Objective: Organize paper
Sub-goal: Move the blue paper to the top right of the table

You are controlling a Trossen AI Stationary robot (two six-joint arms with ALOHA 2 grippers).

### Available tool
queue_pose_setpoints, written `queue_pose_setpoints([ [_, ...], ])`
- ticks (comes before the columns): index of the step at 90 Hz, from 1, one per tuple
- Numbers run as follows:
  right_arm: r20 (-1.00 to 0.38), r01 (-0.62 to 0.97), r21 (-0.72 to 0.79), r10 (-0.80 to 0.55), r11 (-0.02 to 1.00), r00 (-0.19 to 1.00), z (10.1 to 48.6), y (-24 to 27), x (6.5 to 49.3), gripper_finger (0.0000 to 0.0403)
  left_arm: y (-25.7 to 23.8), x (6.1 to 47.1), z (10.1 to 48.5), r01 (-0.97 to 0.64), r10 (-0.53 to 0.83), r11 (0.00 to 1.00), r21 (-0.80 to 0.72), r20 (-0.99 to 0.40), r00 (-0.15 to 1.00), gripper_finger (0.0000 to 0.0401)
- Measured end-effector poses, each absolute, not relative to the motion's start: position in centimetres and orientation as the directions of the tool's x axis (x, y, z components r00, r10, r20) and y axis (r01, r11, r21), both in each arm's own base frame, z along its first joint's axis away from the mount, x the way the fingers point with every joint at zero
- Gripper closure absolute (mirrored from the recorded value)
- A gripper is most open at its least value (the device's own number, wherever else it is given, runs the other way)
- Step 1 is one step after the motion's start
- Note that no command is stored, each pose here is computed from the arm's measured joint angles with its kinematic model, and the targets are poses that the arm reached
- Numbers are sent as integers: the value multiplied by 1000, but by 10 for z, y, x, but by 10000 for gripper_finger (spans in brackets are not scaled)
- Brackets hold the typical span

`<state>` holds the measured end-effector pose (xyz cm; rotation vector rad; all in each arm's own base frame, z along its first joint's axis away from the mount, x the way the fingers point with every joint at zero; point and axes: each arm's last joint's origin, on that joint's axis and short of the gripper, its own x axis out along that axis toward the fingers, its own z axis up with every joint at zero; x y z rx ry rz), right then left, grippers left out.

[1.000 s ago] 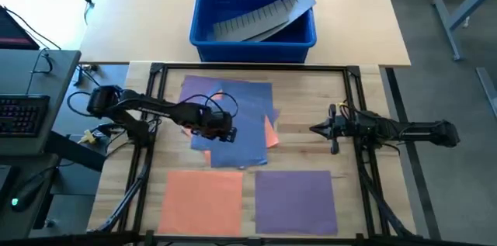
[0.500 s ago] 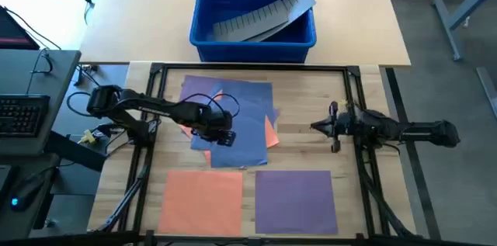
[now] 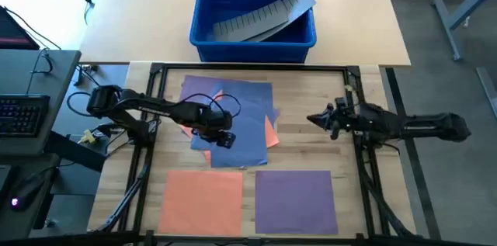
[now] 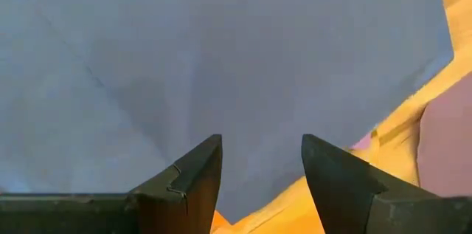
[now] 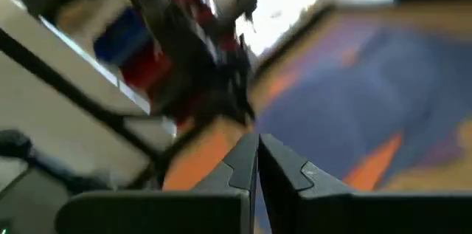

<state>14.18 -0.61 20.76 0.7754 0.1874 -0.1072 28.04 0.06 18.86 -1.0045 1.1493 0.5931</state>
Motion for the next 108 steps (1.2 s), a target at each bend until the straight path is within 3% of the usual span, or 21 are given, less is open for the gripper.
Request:
queue_pose_setpoints([
  [10,-308,184,699,58,691,950,204,-4,156,402,1,280,189,-788,-100,516,-335,-938,333,236],
  [17,-301,192,772,83,605,950,209,-1,166,402,2,280,189,-747,-100,578,-328,-937,334,236],
  [39,-353,370,892,-111,257,929,208,-1,194,402,0,278,191,-566,-147,761,-316,-934,324,236],
  [48,-399,420,888,-144,187,906,202,3,205,402,-1,276,193,-498,-140,816,-293,-936,322,236],
  [66,-526,525,849,0,62,851,182,8,230,396,-5,275,195,-375,-153,885,-275,-934,323,236],
  [76,-592,593,804,125,32,796,170,13,250,363,-9,274,195,-289,-207,909,-300,-928,311,236],
  [88,-643,648,760,220,59,734,156,17,277,295,-11,276,190,-231,-206,933,-278,-934,292,236],
  [108,-710,725,687,255,48,656,137,20,324,195,-12,278,158,-219,-204,941,-260,-947,247,236],
])
